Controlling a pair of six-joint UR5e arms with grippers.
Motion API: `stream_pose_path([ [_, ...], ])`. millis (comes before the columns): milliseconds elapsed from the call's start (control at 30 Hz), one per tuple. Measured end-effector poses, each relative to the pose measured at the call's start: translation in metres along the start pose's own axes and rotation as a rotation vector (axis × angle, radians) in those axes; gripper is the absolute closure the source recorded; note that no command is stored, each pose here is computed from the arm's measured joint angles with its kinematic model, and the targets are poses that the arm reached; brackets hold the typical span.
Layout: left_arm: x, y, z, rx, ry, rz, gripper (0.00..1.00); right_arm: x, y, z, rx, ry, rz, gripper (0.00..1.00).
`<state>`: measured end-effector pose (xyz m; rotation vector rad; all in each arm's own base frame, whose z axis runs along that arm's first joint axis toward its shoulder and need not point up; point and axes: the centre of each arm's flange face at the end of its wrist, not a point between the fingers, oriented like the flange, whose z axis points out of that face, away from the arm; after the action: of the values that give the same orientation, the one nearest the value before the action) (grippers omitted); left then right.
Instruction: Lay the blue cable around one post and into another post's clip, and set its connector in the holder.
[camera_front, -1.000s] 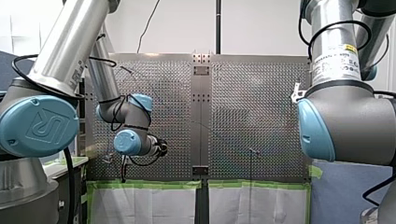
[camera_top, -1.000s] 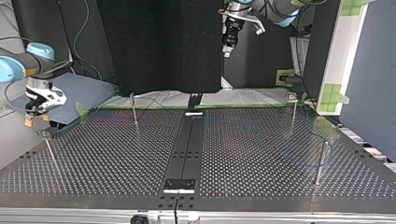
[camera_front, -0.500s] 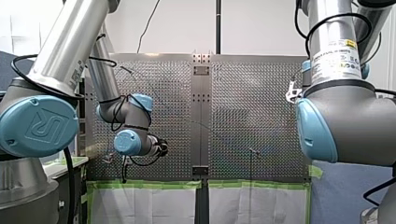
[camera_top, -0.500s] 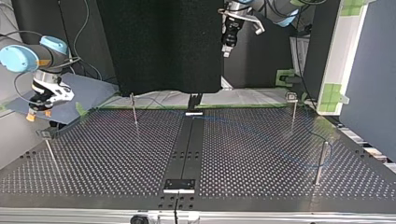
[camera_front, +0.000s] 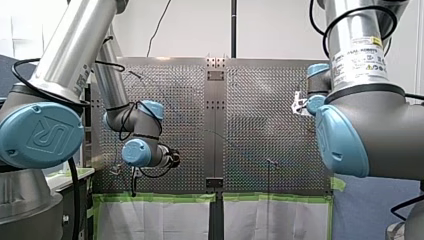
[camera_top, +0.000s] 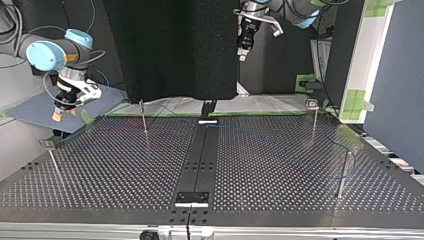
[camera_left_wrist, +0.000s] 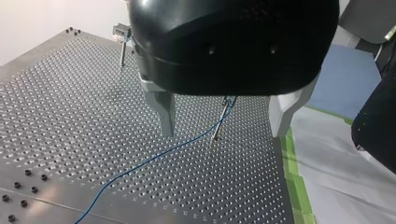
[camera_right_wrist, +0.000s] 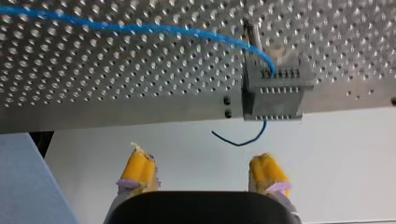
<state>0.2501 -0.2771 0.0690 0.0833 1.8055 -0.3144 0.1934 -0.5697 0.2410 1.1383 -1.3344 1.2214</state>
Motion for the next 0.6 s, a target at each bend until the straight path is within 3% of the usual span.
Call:
stream_pose_path([
  [133,0.0,0.001,0.0,-0.004,-0.003,-0.013,0.0,-0.002,-0.016,-0.009,0.0,0.0,-0.033,0.0],
  [267,-0.001,0.002,0.001,-0.024,-0.015,-0.033,0.0,-0.004,-0.033,-0.017,0.016,-0.002,-0.047,0.0],
  [600,-0.007,0.008,0.006,-0.079,-0.074,-0.083,0.0,-0.012,-0.087,-0.046,0.152,-0.016,-0.064,0.0],
])
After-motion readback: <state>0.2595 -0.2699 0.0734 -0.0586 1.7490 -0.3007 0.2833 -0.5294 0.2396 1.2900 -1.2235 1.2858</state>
